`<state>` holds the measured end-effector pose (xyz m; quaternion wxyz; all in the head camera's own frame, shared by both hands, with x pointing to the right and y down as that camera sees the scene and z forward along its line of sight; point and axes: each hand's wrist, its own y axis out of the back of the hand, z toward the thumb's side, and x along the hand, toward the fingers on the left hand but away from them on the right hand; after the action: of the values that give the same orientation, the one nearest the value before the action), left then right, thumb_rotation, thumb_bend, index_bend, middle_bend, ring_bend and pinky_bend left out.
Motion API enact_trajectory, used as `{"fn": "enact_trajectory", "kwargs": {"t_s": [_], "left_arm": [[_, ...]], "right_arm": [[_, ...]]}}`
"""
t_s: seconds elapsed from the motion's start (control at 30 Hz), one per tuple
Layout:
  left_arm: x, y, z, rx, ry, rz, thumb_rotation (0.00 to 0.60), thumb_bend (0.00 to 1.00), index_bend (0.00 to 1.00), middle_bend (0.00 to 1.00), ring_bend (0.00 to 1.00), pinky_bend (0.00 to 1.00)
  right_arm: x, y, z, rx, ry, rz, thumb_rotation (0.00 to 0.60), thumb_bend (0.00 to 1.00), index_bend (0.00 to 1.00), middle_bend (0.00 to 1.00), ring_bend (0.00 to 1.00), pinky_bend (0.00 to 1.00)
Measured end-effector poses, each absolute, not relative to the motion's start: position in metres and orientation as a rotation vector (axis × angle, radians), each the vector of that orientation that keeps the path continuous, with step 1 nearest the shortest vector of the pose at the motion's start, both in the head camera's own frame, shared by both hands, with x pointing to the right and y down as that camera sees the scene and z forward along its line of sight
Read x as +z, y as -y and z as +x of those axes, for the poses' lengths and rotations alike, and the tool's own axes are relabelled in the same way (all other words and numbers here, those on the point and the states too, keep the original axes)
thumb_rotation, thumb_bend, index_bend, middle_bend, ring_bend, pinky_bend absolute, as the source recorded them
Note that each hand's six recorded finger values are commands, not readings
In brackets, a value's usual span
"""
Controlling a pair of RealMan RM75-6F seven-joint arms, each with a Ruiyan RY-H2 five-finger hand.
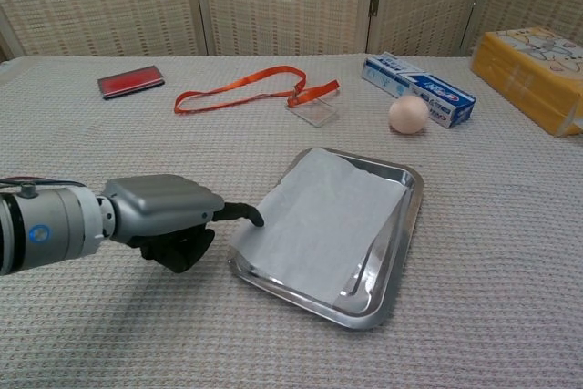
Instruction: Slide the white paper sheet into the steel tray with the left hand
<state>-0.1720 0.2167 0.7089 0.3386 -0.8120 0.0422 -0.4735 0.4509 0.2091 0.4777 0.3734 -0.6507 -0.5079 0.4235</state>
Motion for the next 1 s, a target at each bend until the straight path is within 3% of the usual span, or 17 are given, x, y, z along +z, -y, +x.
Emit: {"fn": "enact_trajectory", "kwargs": {"t_s": [0.47,1.0], "left_arm": [[0.705,-0.234,-0.16,-1.183,-0.049,-2.128,0.6,1.0,0.16,1.0,0.9,1.0],[0.693,-0.209,-0.159,-1.112,-0.209,-2.1,0.6,1.0,0.1,1.0,0.88,1.0]], "right_arm": [[0.477,-0.209,0.451,1.082,1.305,-1.665,0.6,0.33,0.0,0.0,0.0,0.0],[0.477,-0.209,0.45,1.083,1.3,-1.669,0.6,0.33,0.0,0.0,0.0,0.0]]}}
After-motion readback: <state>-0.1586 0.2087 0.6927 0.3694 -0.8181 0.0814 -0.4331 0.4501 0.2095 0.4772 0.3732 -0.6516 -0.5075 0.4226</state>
